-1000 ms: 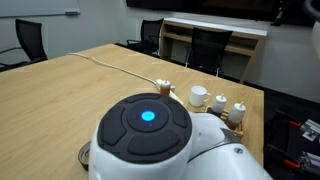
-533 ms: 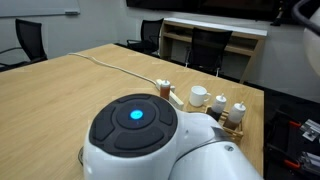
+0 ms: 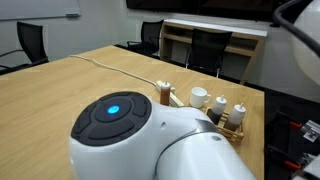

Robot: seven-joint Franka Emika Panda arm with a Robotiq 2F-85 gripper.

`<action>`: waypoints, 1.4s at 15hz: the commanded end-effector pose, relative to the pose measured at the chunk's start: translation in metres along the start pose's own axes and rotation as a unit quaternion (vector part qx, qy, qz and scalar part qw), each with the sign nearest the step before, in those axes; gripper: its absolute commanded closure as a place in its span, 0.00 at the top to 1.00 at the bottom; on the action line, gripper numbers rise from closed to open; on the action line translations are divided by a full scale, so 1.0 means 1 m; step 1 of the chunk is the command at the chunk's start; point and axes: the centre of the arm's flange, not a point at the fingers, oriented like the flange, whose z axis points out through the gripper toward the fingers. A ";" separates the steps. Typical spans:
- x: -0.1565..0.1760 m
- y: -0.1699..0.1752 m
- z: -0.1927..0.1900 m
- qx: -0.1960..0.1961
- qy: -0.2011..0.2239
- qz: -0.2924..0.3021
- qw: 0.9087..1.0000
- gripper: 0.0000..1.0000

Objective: Align the blue and orange legos together then put the purple legos on top of the blue and orange legos

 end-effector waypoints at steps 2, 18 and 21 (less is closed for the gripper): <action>-0.001 0.009 0.036 -0.004 -0.057 0.001 0.998 0.44; -0.001 0.014 -0.008 -0.016 0.029 0.003 0.999 1.00; -0.002 0.015 -0.033 -0.017 0.042 0.013 0.999 1.00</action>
